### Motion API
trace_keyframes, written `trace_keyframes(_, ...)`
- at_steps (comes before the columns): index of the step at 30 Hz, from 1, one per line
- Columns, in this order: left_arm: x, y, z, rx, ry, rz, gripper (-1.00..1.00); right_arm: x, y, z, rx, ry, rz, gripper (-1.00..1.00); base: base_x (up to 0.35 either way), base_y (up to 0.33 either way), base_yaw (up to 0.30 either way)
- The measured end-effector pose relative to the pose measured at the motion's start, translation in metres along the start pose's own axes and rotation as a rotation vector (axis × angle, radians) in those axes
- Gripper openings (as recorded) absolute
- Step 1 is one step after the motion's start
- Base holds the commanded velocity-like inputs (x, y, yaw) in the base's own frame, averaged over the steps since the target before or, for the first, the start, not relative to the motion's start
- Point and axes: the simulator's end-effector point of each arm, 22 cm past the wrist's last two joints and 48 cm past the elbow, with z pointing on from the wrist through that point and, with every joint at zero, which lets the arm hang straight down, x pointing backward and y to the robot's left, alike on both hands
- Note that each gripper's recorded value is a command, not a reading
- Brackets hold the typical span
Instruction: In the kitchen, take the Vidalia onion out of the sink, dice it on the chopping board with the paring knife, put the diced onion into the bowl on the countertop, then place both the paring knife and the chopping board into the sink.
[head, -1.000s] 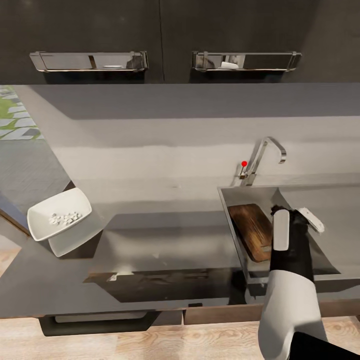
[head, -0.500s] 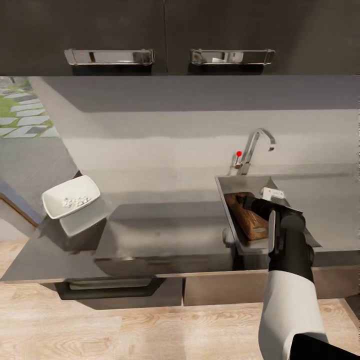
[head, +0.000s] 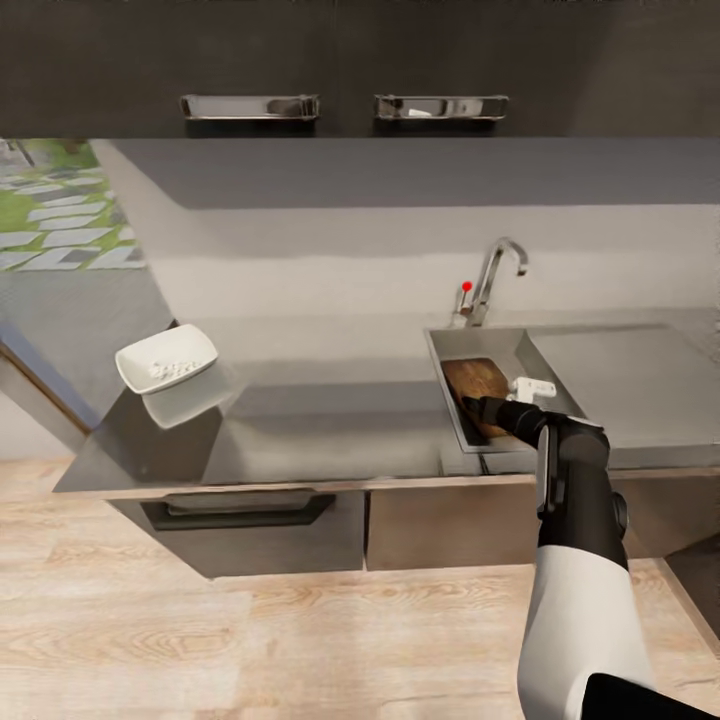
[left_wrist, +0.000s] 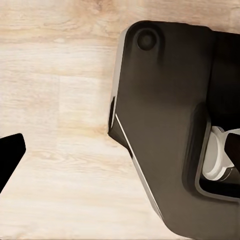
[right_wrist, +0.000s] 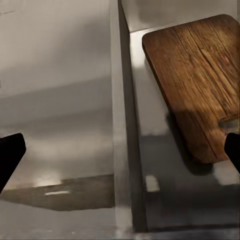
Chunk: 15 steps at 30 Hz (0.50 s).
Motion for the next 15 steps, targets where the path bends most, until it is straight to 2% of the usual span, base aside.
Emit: trace_keyframes(15, 0.0, 0.0002, 0.0, 0.0, 0.0, 0.0, 1.0, 0.0059, -0.0041, -0.0008, 0.006, -0.064, -0.057, 1.0, -0.338, 0.0, 0.0)
